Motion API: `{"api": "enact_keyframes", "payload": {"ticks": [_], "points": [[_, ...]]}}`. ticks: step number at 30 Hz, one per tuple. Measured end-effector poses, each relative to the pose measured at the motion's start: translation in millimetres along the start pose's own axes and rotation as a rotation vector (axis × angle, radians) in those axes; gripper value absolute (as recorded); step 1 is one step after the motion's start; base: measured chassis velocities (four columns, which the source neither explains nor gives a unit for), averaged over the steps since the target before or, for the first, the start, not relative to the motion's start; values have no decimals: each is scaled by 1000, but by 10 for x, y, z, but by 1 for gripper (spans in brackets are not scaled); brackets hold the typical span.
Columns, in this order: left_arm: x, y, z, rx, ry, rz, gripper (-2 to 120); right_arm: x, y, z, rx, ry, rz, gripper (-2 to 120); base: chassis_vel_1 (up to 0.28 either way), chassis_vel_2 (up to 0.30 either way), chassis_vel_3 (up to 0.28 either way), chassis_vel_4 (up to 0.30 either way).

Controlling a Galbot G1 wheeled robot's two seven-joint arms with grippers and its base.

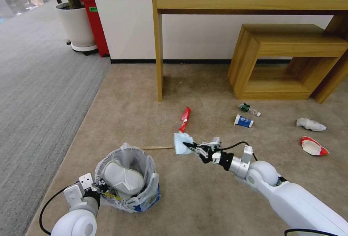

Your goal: Pick up the trash bin and place the garbage on the floor into it.

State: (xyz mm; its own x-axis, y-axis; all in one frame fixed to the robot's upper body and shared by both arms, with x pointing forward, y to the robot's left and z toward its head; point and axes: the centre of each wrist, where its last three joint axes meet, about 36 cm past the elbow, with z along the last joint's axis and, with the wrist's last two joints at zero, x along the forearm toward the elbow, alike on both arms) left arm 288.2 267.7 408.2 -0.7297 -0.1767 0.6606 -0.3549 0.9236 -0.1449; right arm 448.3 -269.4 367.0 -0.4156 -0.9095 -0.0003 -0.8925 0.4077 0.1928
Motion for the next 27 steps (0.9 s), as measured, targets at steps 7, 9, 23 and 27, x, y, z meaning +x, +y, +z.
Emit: {"api": "enact_keyframes", "payload": {"ticks": [7, 9, 23, 27], "points": [[-14, -37, 34, -8, 4, 3, 0, -255, 85, -69, 21, -8, -107, 0, 0, 0, 0, 0], [-18, -48, 48, -11, 6, 3, 0, -382, 115, -129, 33, -14, -154, 0, 0, 0, 0, 0], [-37, -79, 99, -21, 15, 3, 0, -1036, 338, -304, 47, 5, -355, 0, 0, 0, 0, 0], [-37, -80, 98, -21, 16, 3, 0, -1145, 377, -263, 39, 24, -383, 0, 0, 0, 0, 0]]}}
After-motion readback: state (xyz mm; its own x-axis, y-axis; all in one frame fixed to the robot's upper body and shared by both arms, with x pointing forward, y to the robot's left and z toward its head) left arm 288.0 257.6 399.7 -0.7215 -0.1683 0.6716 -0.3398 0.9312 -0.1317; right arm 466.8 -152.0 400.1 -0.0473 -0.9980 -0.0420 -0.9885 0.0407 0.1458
